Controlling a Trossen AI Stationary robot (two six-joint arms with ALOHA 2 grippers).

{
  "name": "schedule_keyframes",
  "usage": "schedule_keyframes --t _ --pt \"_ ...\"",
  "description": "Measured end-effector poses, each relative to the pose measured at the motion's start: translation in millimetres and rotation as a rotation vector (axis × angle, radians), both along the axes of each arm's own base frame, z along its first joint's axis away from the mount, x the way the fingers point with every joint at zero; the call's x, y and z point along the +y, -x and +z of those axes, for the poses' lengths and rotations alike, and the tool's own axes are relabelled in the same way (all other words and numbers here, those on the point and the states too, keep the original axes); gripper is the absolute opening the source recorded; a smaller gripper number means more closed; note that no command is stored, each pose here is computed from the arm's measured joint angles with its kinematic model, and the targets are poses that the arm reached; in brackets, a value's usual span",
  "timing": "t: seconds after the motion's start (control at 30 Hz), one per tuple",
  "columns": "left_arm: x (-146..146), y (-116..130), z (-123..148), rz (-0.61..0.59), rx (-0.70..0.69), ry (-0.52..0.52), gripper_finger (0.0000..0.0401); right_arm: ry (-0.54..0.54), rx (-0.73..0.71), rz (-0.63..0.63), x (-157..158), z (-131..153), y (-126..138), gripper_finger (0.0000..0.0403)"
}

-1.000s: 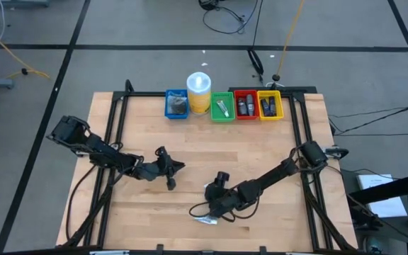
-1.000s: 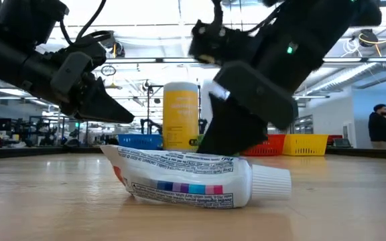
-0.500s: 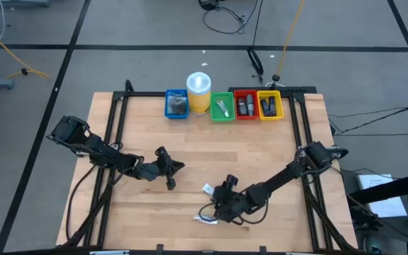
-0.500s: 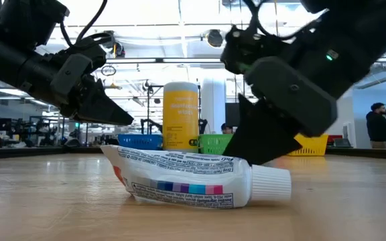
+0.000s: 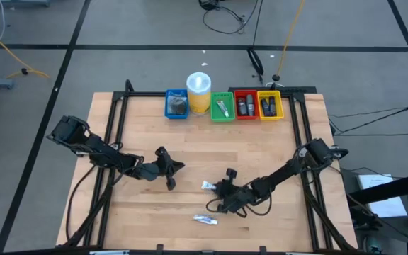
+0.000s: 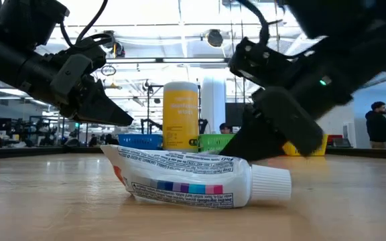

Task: Pick & Place Travel size toiletries
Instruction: Put the toothpaste into the green basket

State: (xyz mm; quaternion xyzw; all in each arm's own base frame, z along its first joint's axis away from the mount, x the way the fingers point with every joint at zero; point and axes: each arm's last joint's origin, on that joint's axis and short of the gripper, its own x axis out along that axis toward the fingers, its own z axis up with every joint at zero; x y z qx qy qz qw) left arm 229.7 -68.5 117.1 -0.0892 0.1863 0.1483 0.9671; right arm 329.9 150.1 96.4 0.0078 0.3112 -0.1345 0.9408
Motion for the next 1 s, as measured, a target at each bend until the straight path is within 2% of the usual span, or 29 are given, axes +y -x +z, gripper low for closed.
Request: schedule_keyframes --t 0.27,0.43,0.57,0.77,0.9,1.0 --pt "0 0 0 0.001 -0.002 0.001 0.0026 0.028 -0.134 -0.042 -34 78 -1 0.0045" --pt "0 0 0 0.001 -0.003 0.001 0.0026 0.047 -0.212 -0.118 -73 125 5 0.0044" --pt "0 0 1 0.002 -0.006 0.002 0.0026 0.074 -0.222 -0.220 -113 146 12 0.0045" --pt "1 0 1 0.011 -0.009 -0.001 0.0026 0.056 -0.194 -0.392 -186 156 23 0.0045" --pt "1 0 1 0.031 -0.012 -0.011 0.0026 -0.043 -0.210 -0.480 -237 150 27 0.0045" --pt "2 0 1 0.049 -0.015 -0.020 0.0026 -0.125 -0.199 -0.557 -270 136 29 0.0045"
